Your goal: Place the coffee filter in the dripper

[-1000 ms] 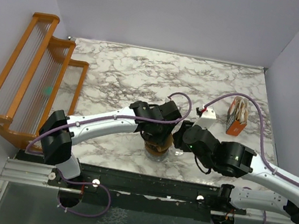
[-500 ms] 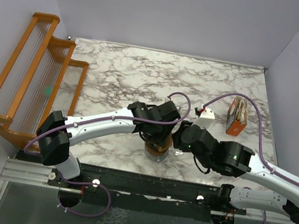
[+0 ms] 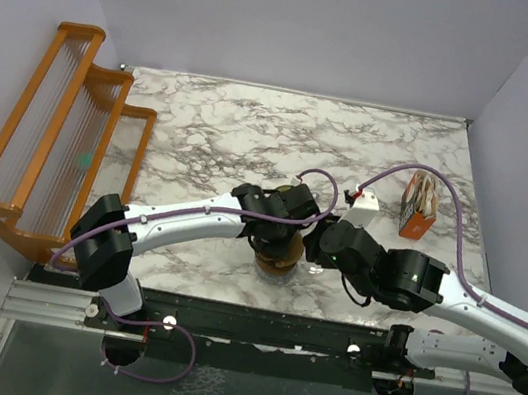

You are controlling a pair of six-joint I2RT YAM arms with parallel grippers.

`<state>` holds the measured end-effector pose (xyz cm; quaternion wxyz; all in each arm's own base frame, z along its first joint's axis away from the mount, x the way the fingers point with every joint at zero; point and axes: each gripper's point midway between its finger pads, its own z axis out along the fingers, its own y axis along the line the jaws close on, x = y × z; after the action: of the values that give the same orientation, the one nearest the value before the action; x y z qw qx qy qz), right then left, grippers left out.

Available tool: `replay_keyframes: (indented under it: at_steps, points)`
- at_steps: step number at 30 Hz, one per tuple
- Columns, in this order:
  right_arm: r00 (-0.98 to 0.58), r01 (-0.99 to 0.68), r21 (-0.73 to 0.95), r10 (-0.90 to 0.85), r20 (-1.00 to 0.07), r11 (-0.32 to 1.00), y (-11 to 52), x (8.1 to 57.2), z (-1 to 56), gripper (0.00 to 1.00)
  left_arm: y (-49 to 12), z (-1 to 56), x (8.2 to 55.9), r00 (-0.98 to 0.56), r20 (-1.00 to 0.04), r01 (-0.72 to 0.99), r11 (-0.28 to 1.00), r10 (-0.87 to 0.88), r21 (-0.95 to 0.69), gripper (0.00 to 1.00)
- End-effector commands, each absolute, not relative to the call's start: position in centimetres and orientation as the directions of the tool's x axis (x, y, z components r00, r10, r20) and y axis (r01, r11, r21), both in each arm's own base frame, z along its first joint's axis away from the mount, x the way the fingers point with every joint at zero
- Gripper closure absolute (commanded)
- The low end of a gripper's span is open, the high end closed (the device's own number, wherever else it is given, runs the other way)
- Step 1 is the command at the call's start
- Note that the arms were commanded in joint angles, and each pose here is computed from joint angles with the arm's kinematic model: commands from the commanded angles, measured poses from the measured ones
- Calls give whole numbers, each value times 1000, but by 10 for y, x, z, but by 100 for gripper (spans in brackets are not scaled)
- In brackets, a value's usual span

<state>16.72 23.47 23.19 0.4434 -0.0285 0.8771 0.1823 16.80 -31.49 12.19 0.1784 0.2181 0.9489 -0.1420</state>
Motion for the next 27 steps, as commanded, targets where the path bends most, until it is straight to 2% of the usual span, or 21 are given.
replay_keyframes:
  at_steps: [1,7,27]
  points:
    - [-613,-211,310,122,-780,927,238,165,228,52,-311,105,159,-851,-351,470,865,391,-175,81]
    - [-615,-212,315,124,-779,925,239,165,227,52,-316,108,159,-848,-356,477,859,393,-187,100]
    - [-609,-208,311,126,-783,927,235,165,229,52,-327,137,163,-825,-406,506,835,394,-218,100]
